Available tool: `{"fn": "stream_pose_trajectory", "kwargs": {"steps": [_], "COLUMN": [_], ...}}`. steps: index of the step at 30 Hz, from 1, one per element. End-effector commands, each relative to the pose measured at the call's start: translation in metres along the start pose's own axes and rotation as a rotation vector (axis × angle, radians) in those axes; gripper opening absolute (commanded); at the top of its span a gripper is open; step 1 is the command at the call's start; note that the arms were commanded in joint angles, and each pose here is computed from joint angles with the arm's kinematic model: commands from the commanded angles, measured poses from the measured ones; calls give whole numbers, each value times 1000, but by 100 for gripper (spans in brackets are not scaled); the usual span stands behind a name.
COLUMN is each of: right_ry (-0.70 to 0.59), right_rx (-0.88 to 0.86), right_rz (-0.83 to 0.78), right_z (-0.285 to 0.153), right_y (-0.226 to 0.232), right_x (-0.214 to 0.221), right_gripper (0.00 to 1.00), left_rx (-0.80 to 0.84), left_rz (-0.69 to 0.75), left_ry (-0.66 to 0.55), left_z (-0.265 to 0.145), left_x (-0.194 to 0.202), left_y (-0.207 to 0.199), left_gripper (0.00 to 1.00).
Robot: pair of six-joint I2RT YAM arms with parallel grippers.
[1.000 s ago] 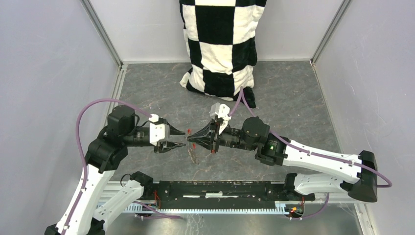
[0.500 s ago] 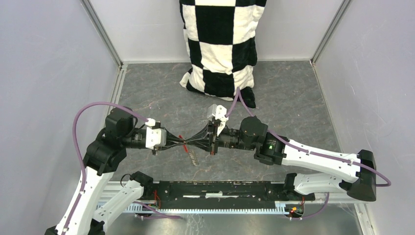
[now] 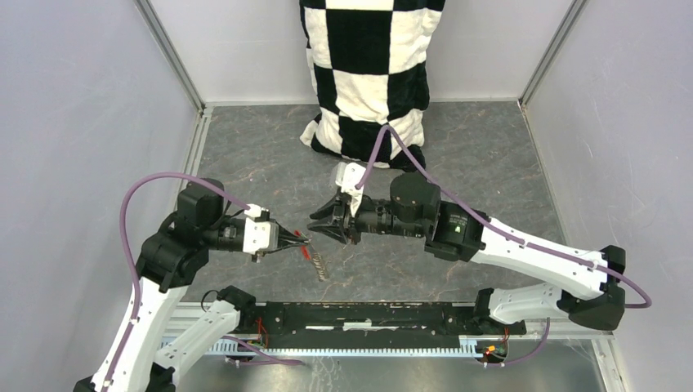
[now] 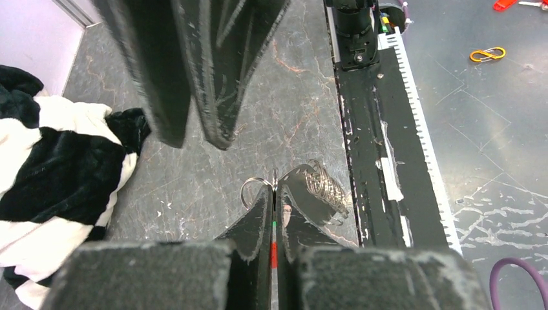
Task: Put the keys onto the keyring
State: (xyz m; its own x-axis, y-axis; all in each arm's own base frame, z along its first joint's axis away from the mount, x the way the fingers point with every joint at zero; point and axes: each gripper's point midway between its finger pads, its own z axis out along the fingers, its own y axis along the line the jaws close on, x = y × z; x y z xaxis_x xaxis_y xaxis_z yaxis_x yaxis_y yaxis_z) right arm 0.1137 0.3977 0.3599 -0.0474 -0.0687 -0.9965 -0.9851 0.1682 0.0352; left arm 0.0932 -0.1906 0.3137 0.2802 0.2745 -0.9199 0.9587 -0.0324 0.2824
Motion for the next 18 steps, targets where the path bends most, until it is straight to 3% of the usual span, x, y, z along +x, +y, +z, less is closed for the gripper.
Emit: {"fn": "stream_pose_trajectory", "kwargs": {"steps": [1, 5, 18], "right_ry": [112, 148, 208], "right_rx": [9, -4, -59], "right_rz": [-130, -165, -197], "right_z": [-5, -7, -4], "right_y": [-9, -9, -5], "right_x": [-10, -16, -28], "right_gripper": [34, 43, 42], "left_rx": [2, -1, 31], "left_rz": [78, 109, 151], "left_ry": [-18, -23, -20], "left_z": [-2, -3, -5], "left_x": [-16, -24, -30], "left_y": [10, 16, 13], "left_gripper": [2, 2, 2]}}
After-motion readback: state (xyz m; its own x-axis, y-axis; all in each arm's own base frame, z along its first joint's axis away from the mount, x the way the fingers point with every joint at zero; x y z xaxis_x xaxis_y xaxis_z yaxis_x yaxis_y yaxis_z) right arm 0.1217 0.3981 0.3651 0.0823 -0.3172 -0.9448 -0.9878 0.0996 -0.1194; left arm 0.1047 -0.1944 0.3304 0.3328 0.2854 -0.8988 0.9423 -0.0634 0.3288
